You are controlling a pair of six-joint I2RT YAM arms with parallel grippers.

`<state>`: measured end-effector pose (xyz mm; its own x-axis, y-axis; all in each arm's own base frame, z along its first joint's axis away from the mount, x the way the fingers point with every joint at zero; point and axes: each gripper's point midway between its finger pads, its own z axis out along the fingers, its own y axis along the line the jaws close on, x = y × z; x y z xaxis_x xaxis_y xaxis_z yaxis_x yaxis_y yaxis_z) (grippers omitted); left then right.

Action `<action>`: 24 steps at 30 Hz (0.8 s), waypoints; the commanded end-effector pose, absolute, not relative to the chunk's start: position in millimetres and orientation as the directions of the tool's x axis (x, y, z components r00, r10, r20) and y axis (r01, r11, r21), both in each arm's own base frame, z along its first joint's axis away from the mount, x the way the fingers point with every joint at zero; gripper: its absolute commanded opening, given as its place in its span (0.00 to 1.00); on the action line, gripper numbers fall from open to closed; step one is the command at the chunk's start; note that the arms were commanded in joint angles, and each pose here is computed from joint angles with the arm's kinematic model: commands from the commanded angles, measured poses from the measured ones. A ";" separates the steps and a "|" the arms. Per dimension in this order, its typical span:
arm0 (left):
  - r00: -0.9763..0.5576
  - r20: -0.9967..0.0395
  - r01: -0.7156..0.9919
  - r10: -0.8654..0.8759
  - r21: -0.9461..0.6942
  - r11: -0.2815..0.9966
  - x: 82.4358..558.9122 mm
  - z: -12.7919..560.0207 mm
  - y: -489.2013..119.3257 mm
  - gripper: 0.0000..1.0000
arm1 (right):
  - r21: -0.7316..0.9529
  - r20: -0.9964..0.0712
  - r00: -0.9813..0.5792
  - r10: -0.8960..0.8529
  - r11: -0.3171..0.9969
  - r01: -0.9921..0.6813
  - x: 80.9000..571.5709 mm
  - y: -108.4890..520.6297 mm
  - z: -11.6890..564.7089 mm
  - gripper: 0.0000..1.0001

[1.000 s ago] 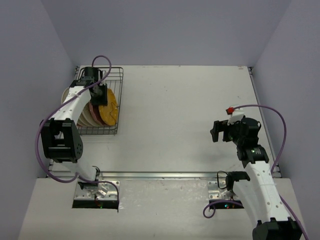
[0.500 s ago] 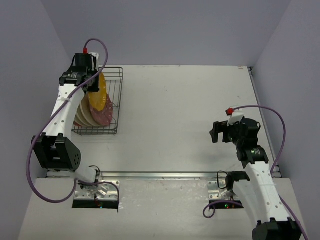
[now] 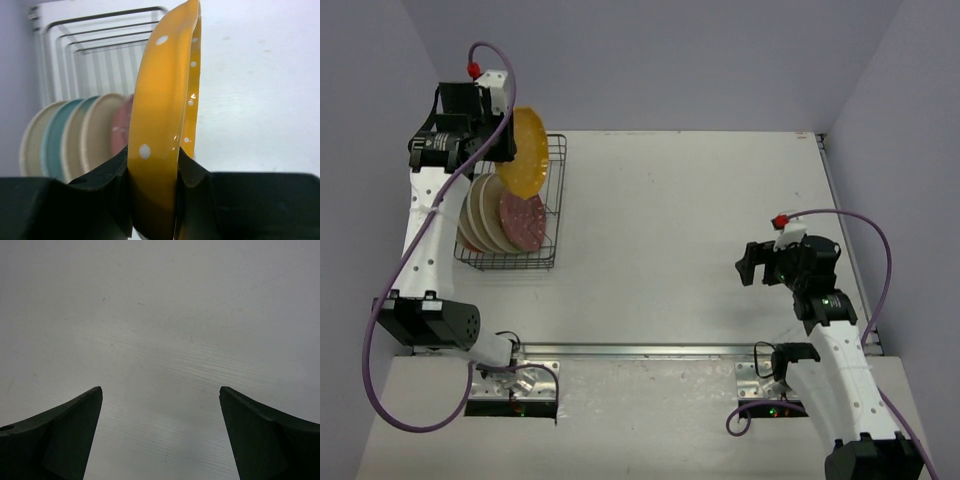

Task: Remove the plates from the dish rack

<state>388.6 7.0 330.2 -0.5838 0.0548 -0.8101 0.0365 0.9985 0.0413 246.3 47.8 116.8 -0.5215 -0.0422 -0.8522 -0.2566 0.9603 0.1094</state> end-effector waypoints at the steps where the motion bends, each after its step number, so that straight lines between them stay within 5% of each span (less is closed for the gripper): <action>1: -0.389 -0.921 0.418 -0.007 -0.183 0.890 360.8 401.1 -77.5 0.00 | 0.231 -0.913 -0.407 0.044 0.875 -0.425 257.5 87.2 177.3 0.99; 8: -0.526 -0.850 0.707 -0.030 -0.456 0.541 307.9 373.5 -146.1 0.00 | 0.485 -0.865 -0.449 0.222 0.592 -0.643 265.9 147.8 256.1 0.99; 16: -0.583 -0.812 0.733 -0.018 -0.536 0.420 291.3 351.0 -170.1 0.00 | 0.572 -0.813 -0.557 0.169 0.415 -0.708 301.1 213.8 304.5 0.96; 24: -0.647 -0.763 0.713 0.001 -0.605 0.355 282.4 325.3 -186.6 0.00 | 0.578 -0.794 -0.608 0.024 0.340 -0.741 296.1 270.9 279.7 0.94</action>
